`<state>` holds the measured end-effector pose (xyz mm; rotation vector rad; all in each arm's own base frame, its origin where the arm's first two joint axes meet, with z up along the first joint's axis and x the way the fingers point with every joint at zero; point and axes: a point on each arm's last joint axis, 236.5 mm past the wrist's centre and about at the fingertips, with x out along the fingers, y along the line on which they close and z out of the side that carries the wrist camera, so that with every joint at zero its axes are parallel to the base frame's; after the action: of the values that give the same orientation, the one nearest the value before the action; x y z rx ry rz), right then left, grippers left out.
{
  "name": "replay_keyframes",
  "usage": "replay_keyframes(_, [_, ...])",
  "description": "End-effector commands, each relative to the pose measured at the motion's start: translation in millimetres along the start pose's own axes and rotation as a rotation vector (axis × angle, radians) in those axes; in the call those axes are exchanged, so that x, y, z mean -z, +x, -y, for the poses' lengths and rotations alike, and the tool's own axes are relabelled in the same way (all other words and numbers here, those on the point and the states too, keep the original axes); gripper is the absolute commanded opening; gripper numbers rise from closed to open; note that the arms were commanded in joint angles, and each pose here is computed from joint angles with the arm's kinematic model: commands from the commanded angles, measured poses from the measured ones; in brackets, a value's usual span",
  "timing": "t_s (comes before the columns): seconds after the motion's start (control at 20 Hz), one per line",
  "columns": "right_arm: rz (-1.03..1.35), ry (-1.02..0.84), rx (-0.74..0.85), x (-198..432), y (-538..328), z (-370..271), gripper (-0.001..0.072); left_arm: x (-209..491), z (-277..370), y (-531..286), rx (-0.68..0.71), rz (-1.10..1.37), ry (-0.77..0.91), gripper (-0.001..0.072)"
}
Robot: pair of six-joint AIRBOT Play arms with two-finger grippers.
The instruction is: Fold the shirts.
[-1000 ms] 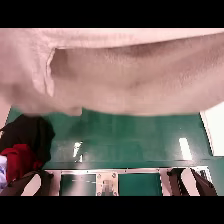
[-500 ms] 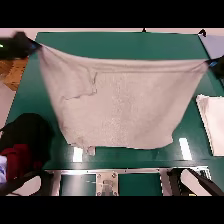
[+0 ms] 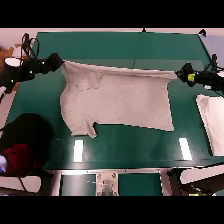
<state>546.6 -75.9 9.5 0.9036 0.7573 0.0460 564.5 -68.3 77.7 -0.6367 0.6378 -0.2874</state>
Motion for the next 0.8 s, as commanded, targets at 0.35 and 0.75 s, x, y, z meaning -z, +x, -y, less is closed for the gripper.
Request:
replay_keyframes(0.35, [-0.345, -0.163, 0.143, 62, -2, 49, 0.0017, 66, -44, -7, -0.157, -0.301, 0.157, 0.0022])
replay_keyframes(0.75, [-0.466, -0.115, 0.210, 113, -4, 88, 0.0017, 127, -72, -13, -0.197, -0.486, 0.112, 0.0022])
